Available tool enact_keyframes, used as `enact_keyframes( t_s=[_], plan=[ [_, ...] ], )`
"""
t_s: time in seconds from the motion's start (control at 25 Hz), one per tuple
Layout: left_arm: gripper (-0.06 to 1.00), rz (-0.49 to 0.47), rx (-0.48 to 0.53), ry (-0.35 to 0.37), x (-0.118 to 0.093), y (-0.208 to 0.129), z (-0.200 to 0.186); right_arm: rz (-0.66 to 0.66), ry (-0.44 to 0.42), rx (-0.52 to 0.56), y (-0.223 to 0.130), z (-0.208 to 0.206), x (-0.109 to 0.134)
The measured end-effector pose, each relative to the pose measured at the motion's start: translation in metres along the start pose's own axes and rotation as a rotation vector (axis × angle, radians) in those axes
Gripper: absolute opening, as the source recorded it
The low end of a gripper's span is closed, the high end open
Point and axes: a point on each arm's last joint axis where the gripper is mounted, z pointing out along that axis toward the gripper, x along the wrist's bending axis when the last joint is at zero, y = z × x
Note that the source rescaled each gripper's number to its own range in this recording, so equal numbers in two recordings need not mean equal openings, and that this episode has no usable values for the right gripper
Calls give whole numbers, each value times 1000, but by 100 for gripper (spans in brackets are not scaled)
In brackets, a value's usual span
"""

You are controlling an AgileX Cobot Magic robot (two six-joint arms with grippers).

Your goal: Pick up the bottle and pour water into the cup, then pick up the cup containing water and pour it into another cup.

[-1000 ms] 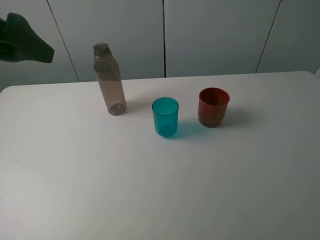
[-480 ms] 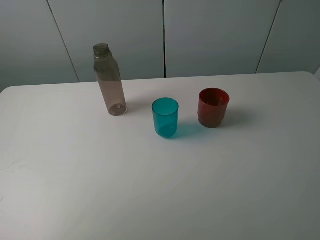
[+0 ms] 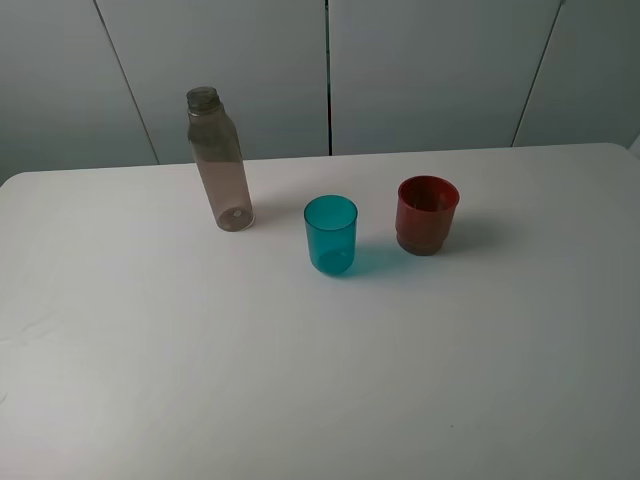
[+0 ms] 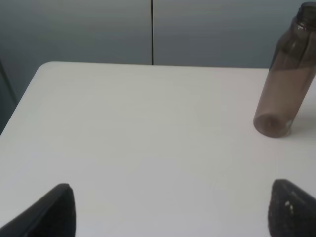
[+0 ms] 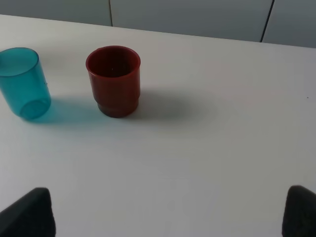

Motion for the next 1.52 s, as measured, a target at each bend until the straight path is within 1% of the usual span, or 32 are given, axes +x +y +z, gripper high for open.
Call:
enact_keyframes(
  t_s=[0.08, 0.24, 0.36, 0.44, 0.56, 0.68, 0.76, 0.96, 1.16, 1.52],
  plan=[
    [99, -3, -20, -4, 0, 0, -2, 0, 0, 0, 0, 0, 0],
    [99, -1, -20, -11, -2, 0, -13, 0, 0, 0, 0, 0, 0],
    [99, -46, -5, -15, -3, -4, -23, 0, 0, 0, 0, 0, 0],
    [99, -65, 22, -4, -2, -10, -29, 0, 0, 0, 0, 0, 0],
    [99, -51, 80, 32, 1, -17, -31, 0, 0, 0, 0, 0, 0],
    [99, -2, 104, 38, 2, -20, -30, 0, 0, 0, 0, 0, 0],
    [99, 13, 106, 38, 2, -21, -30, 0, 0, 0, 0, 0, 0],
    [99, 13, 109, 34, 2, -22, -30, 0, 0, 0, 0, 0, 0],
    [99, 26, 111, 10, 2, -22, -30, 0, 0, 0, 0, 0, 0],
    [99, 18, 112, 16, 3, -22, -30, 0, 0, 0, 0, 0, 0]
  ],
)
